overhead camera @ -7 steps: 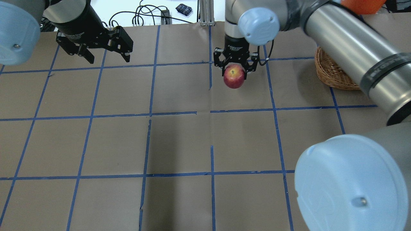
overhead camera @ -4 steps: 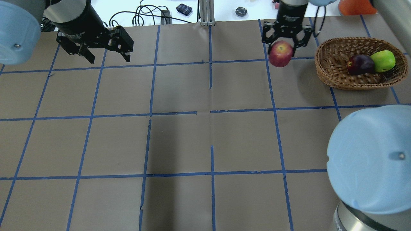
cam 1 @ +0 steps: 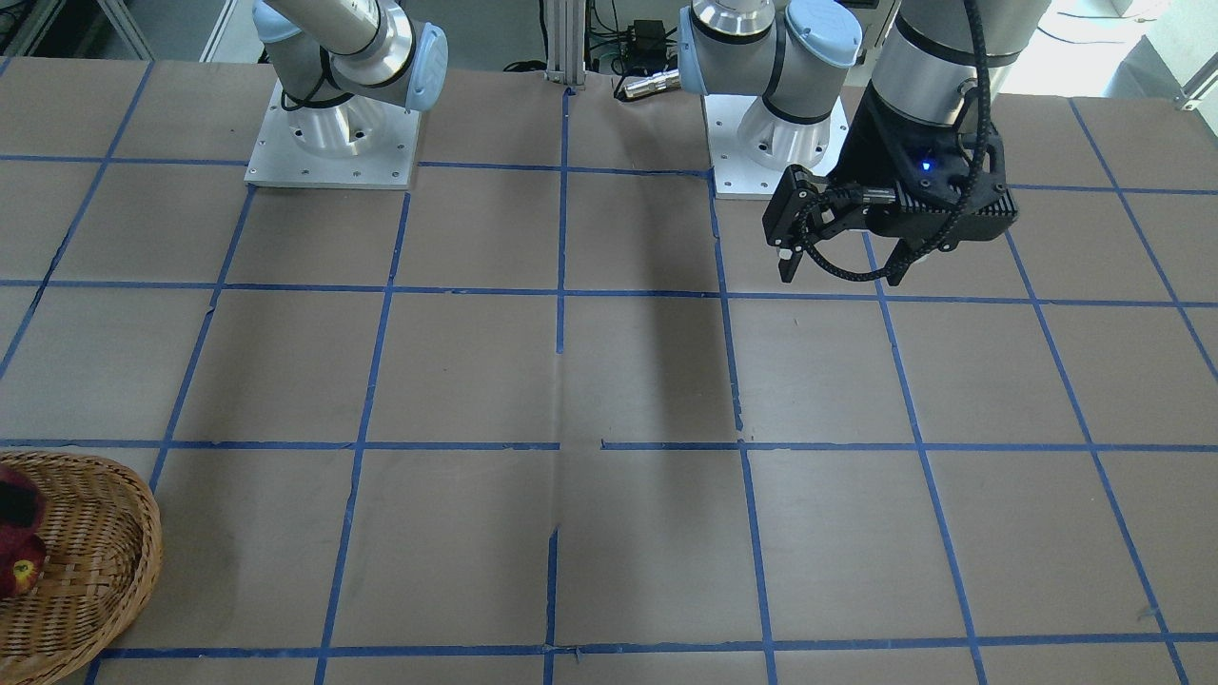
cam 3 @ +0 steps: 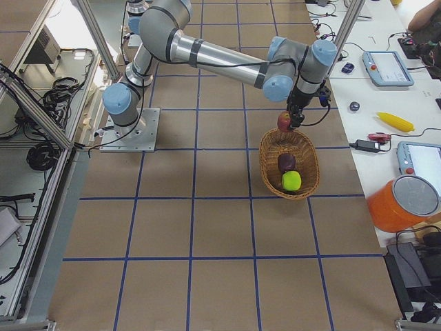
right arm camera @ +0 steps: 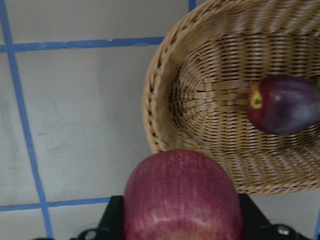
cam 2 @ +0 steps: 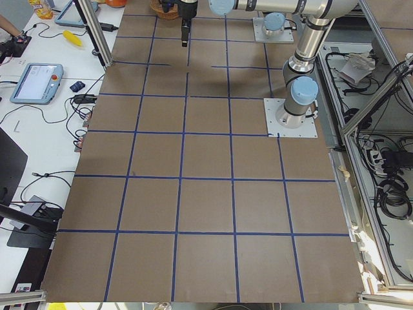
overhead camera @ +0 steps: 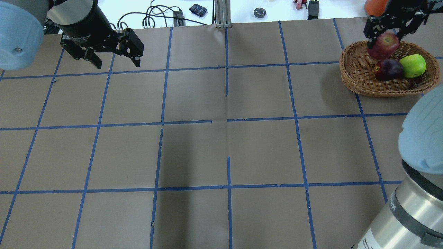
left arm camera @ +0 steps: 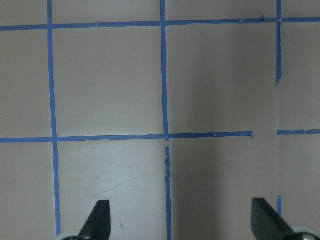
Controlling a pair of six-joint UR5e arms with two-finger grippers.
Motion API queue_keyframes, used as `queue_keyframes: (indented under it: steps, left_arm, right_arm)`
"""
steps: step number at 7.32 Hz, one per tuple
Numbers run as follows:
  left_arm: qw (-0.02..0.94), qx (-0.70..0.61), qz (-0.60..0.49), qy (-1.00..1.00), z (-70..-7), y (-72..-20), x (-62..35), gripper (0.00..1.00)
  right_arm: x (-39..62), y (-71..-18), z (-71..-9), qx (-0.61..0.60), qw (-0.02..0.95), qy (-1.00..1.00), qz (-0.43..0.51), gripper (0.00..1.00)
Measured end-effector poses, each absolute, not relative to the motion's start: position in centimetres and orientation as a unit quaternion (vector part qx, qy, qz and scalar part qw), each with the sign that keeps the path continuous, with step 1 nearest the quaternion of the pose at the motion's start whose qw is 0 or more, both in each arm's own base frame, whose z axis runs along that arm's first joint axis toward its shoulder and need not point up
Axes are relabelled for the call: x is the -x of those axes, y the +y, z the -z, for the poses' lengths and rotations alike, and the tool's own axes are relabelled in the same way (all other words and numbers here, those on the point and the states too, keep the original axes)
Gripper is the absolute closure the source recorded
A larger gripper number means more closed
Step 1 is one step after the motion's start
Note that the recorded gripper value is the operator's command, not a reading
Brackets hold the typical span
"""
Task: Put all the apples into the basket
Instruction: 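Lift the red apple and carry it to the basket with the right gripper, then lower the red apple into the basket and open the right gripper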
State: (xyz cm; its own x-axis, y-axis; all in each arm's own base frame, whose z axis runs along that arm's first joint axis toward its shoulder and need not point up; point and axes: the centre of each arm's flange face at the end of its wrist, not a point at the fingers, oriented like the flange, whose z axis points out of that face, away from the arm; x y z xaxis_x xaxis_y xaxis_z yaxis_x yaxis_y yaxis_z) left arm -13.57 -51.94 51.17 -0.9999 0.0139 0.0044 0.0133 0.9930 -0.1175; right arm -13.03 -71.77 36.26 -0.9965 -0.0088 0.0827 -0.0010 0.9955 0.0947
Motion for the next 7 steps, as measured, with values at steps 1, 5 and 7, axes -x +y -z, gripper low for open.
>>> queue_keyframes:
  steps: [1, 5, 7]
  left_arm:
    - [0.003, 0.007, -0.059, -0.998, -51.2, -51.9, 13.6, 0.0]
    - [0.003, 0.006, -0.059, -0.998, -51.2, -51.9, 13.6, 0.0]
    - [0.003, 0.007, -0.059, -0.998, -51.2, -51.9, 13.6, 0.0]
  right_arm:
    - [16.7, -71.8, -35.0, -0.014, 0.042, -0.998, 0.042, 1.0]
    - [24.5, -71.7, -31.0, -0.031, 0.044, -0.998, 0.032, 0.86]
    - [24.9, -71.9, -29.7, -0.029, 0.043, -0.998, 0.035, 0.57]
